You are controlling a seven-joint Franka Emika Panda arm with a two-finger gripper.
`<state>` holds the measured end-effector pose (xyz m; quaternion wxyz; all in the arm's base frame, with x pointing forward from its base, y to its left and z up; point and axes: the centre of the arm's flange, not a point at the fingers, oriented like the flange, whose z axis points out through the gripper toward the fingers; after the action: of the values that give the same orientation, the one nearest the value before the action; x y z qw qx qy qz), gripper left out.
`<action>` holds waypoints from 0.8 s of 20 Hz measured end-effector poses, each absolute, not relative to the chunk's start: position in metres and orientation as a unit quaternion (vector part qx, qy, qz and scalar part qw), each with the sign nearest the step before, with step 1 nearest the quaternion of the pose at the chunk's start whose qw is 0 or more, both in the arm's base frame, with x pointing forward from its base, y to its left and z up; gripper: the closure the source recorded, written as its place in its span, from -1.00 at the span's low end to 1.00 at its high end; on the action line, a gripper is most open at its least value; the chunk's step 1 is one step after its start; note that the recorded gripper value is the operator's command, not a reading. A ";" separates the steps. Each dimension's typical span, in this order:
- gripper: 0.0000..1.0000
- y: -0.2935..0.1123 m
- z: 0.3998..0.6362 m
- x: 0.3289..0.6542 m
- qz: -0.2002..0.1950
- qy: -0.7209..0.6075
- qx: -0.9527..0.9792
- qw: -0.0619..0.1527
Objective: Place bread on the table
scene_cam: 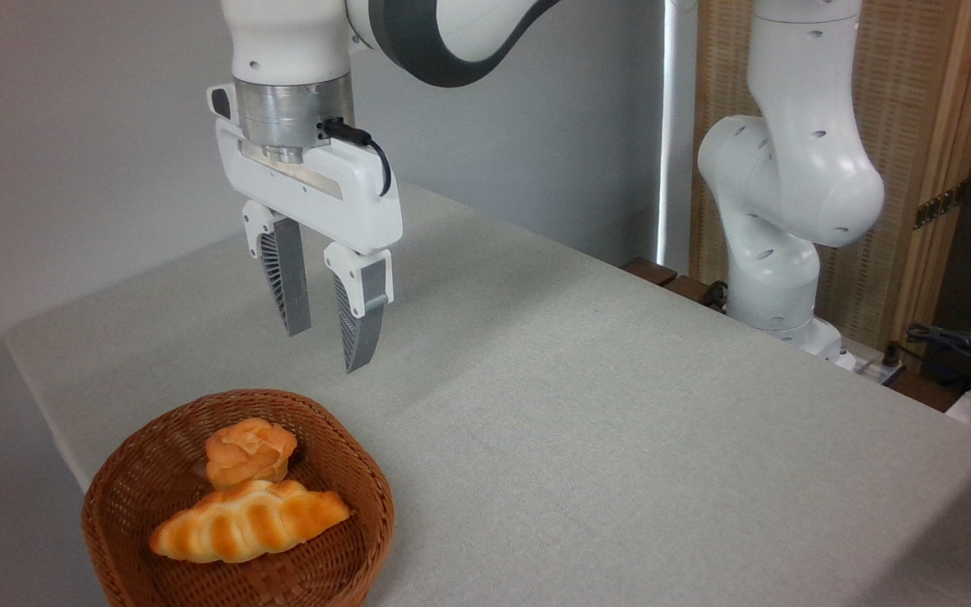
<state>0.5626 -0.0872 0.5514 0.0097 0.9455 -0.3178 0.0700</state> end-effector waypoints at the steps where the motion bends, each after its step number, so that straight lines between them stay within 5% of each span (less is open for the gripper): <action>1: -1.00 -0.088 0.553 0.563 0.071 -0.318 0.945 0.010; 16: -1.00 -0.086 0.556 0.564 0.075 -0.317 0.946 0.009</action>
<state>0.5636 -0.0861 0.5564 0.0094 0.9456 -0.3166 0.0748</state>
